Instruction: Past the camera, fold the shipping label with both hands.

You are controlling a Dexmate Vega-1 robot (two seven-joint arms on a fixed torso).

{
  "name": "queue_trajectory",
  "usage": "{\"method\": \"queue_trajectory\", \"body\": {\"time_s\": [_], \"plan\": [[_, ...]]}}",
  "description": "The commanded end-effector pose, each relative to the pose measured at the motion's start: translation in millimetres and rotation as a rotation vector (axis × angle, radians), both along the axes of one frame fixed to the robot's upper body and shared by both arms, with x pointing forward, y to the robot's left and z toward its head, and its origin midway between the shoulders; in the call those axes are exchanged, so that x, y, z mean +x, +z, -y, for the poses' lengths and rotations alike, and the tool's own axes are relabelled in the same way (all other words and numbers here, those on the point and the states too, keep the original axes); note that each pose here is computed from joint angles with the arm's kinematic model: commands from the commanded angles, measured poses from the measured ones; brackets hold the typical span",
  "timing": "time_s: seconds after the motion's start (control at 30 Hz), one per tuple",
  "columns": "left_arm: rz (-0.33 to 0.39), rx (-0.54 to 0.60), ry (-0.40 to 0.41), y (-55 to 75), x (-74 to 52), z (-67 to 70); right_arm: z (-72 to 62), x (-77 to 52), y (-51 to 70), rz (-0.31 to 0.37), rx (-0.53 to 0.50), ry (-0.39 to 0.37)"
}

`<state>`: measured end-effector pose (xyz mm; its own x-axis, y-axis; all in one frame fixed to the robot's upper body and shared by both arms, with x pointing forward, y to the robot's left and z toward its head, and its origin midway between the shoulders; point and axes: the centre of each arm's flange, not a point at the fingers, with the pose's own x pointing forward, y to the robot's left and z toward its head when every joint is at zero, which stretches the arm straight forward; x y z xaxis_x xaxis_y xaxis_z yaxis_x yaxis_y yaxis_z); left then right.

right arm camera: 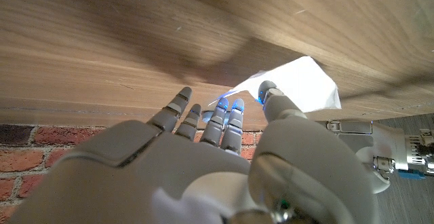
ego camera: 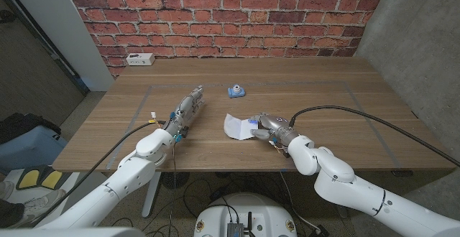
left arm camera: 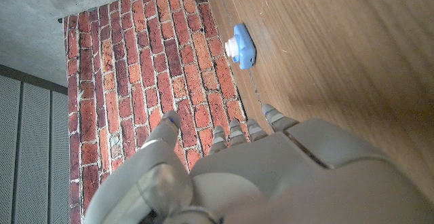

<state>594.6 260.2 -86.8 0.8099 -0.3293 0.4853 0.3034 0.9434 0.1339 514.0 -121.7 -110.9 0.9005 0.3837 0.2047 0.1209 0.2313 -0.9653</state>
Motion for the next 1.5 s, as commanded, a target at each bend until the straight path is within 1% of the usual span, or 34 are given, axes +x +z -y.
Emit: {"method": "queue_trajectory", "body": {"time_s": [0.03,0.4,0.57,0.77,1.07,1.17,1.27,1.5], "plan": [[0.012,0.087,0.034,-3.3,-5.4,6.6,8.2,8.4,-10.7,-0.03,-0.002,-0.023],[0.026,0.164,0.072,-3.6,-13.4,12.2,12.1,7.9,-14.5,-0.037,0.004,-0.037],[0.029,0.155,0.066,-4.1,-15.9,13.0,13.5,8.1,-16.1,-0.043,0.007,-0.04],[0.012,0.163,0.067,-5.4,-18.3,12.5,14.9,8.2,-17.2,-0.046,0.007,-0.044],[-0.011,0.18,-0.03,-3.8,-16.6,19.8,16.5,9.4,-17.9,-0.049,0.008,-0.044],[-0.014,0.189,-0.048,-2.2,-17.0,22.6,16.9,9.7,-17.9,-0.047,0.011,-0.043],[-0.024,0.176,-0.092,-1.4,-15.8,25.9,17.5,10.1,-18.0,-0.045,0.013,-0.041],[-0.045,0.183,-0.135,0.0,-13.8,28.9,18.4,10.8,-17.5,-0.041,0.017,-0.038]]}}
